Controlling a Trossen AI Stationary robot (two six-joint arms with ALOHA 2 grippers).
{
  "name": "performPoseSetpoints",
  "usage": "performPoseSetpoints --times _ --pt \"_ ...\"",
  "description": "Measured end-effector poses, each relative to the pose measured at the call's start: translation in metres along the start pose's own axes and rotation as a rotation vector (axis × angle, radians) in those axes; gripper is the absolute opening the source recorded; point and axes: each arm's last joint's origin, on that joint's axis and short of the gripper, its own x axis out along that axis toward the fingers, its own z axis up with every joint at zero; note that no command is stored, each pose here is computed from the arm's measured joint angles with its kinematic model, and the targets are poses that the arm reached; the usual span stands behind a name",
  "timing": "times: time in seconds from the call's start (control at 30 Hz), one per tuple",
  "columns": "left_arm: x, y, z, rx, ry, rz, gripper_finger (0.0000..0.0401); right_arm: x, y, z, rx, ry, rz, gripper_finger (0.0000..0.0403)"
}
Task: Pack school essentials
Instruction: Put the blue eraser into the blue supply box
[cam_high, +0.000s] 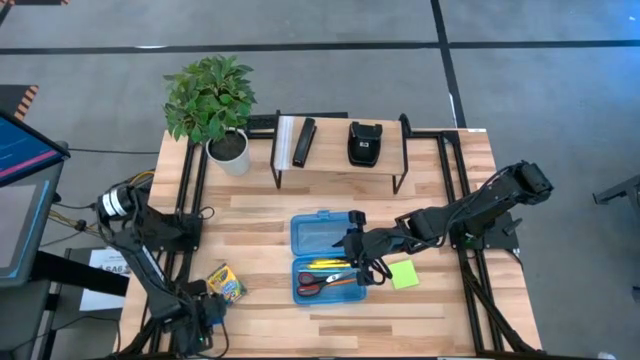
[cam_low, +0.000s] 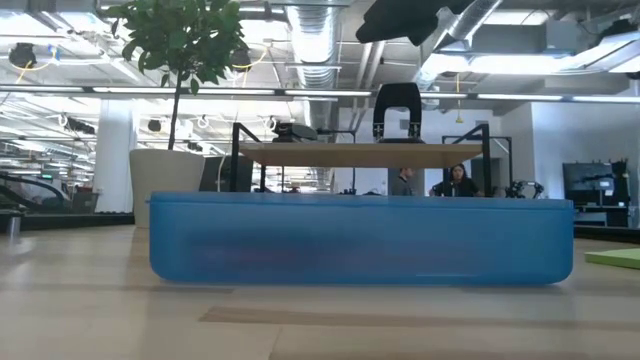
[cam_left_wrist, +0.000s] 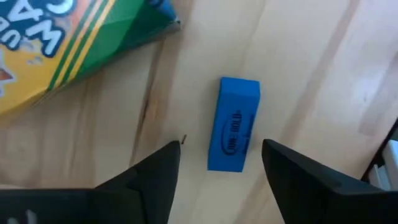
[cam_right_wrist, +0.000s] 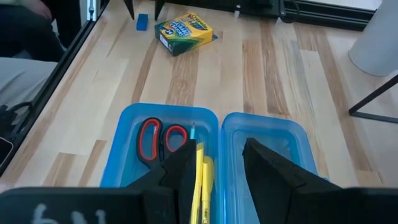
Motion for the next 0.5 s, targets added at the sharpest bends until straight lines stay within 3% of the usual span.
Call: performPoseSetpoints --times 0.17,0.5 --pt "0.0001 0.0044 -0.0004 -0.008 -0.001 0.046 0.0208 0.0 0.0001 0.0009 0.002 -0.009 0.001 0.0155" --pt "0.0005 0.0036 0.0004 -0.018 -0.027 0.036 0.02 0.0001 0.0002 0.0019 -0.011 -0.02 0.001 0.0155"
